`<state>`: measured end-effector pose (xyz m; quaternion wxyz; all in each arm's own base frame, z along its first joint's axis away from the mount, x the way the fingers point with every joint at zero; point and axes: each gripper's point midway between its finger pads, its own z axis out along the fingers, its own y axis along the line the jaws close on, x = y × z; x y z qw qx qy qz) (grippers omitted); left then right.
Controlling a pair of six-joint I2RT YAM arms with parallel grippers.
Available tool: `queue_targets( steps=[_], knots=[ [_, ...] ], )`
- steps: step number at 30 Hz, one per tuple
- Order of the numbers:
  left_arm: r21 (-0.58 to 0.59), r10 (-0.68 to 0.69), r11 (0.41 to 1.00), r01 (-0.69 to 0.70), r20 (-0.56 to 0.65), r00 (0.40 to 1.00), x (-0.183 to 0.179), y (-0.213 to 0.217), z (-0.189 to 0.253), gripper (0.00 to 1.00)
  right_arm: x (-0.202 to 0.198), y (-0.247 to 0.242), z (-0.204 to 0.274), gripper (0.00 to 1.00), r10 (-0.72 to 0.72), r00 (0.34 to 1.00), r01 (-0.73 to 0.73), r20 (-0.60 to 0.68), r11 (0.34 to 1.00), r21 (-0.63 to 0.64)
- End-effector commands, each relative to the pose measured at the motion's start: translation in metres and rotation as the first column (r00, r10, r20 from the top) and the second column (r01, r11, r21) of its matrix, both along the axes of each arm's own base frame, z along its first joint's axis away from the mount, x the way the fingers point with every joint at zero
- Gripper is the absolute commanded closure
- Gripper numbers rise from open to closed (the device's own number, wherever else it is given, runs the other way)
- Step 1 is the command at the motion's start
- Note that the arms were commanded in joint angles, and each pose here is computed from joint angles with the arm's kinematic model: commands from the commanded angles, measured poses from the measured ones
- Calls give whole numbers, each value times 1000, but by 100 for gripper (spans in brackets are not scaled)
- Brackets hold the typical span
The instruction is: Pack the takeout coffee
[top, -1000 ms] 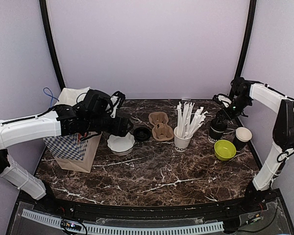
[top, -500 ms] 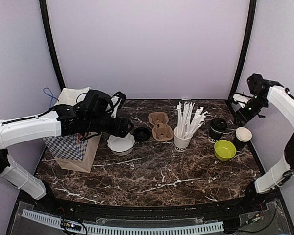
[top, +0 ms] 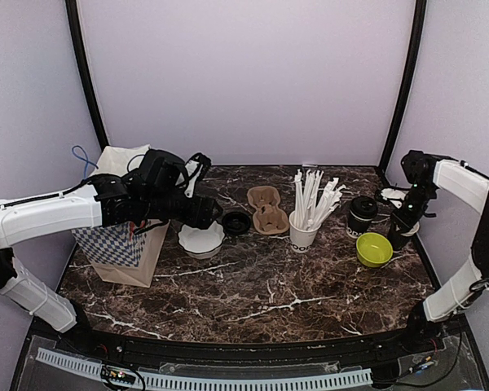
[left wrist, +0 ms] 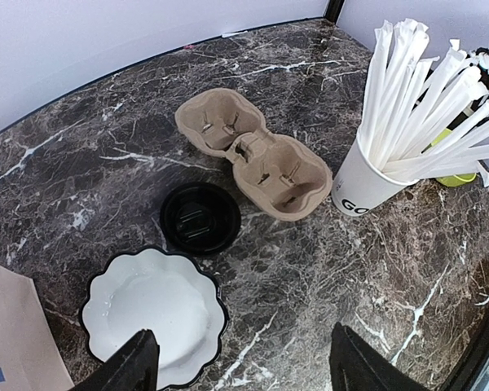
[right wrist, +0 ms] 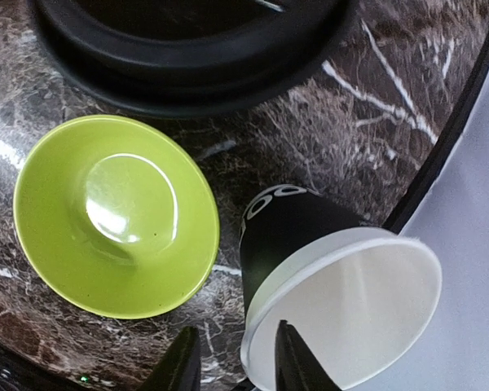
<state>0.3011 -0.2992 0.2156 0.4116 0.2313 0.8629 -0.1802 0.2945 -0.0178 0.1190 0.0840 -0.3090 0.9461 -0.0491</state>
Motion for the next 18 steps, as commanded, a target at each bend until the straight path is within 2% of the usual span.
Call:
queue_targets(
  steps=[1, 3, 6, 13, 18],
  knots=[
    [-6, -3, 1000, 3, 15, 1000, -3, 5, 3, 26, 6, -1, -4, 79, 3, 1000, -3, 12, 1000, -10],
    [-4, -1, 1000, 1, 13, 1000, -3, 6, 1, 26, 6, -1, -3, 90, 3, 1000, -2, 15, 1000, -10],
    [-4, -4, 1000, 4, 8, 1000, -3, 5, -1, 26, 6, -2, -1, 100, 3, 1000, -3, 25, 1000, -13],
    [-2, -13, 1000, 13, 9, 1000, 0, 0, -1, 26, 7, -4, 29, 100, -2, 996, 4, 92, 1000, -29],
    [20, -19, 1000, 19, 24, 1000, 7, -3, 9, 26, 7, 4, 91, 100, -3, 965, -1, 262, 1000, 14]
  ],
)
